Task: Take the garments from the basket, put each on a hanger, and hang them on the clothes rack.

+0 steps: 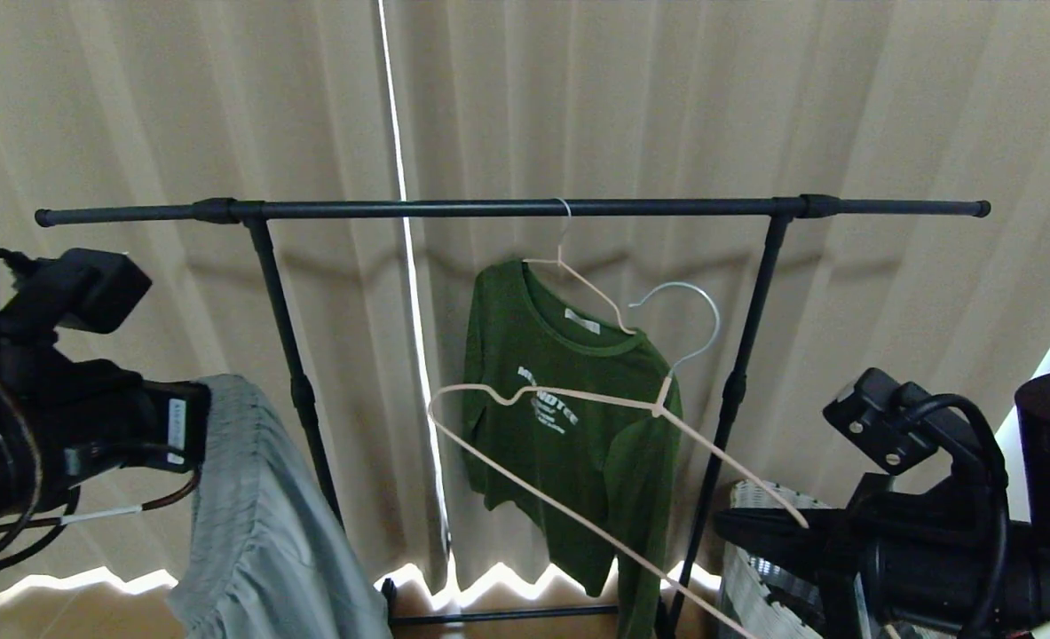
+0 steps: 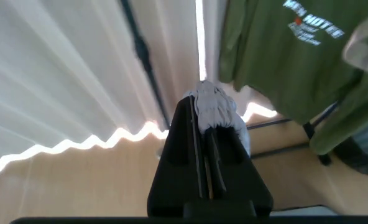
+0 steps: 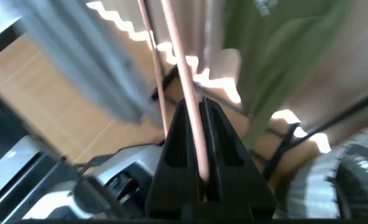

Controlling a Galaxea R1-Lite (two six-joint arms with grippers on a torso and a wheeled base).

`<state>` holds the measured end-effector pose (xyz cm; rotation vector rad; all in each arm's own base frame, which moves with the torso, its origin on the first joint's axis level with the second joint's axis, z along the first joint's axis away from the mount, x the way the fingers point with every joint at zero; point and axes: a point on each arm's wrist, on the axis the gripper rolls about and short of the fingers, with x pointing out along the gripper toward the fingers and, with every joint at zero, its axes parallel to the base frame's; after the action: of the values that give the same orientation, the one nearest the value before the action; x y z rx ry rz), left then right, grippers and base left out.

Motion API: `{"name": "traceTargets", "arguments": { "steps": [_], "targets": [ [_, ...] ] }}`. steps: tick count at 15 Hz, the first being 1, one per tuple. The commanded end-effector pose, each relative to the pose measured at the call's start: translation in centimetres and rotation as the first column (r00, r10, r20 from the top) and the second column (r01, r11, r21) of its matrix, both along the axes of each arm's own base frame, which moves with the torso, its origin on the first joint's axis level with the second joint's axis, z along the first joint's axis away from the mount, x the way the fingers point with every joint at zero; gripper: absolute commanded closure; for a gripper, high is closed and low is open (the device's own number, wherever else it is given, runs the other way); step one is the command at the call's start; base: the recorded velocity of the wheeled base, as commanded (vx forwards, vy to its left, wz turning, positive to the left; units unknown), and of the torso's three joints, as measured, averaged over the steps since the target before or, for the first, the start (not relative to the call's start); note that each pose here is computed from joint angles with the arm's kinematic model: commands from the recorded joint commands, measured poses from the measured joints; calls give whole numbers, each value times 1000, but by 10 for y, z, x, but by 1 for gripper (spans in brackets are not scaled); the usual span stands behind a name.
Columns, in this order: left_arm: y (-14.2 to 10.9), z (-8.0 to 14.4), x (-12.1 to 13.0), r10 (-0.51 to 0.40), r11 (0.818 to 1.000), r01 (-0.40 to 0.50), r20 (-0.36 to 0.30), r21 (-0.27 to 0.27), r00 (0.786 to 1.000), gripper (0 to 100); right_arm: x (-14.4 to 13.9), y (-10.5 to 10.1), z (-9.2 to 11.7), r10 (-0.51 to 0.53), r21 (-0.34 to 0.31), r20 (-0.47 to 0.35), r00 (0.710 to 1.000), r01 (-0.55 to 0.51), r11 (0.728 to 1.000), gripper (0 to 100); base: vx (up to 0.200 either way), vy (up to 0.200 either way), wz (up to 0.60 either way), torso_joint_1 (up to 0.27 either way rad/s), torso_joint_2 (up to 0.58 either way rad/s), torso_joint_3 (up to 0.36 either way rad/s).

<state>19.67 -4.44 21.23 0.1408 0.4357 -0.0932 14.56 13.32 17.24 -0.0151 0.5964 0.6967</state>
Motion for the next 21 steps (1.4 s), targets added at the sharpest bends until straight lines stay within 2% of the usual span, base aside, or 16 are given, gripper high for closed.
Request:
{"name": "traceTargets", "arguments": {
  "steps": [1,3,6,10,13,17,21],
  "targets": [
    [-39,-10,33,-6,1000,6,-33,-8,999,100,-8,12,0,50,33,-14,999,-50,998,100,0,0,0,0,0,0],
    [-59,-12,47,35,999,-35,-25,-9,999,100,-12,22,0,69,77,-37,997,-66,995,100,0,0,0,0,0,0],
    [-72,-8,65,112,993,-112,4,-29,994,100,-11,41,-9,98,83,-52,994,-93,992,100,0,0,0,0,0,0],
    [-71,-6,65,135,991,-135,14,-21,991,100,-2,53,-16,51,84,-25,998,-48,995,100,0,0,0,0,0,0],
    [-71,-10,67,180,984,-180,19,6,984,100,-10,57,-14,87,91,-20,996,-85,992,100,0,0,0,0,0,0],
    [-71,-8,67,186,982,-186,25,6,982,100,-17,69,-9,130,117,-21,991,-127,985,100,0,0,0,0,0,0],
    [-70,-7,66,186,983,-186,28,6,982,100,-14,74,-8,117,115,-14,993,-115,987,100,0,0,0,0,0,0]
  ]
}}
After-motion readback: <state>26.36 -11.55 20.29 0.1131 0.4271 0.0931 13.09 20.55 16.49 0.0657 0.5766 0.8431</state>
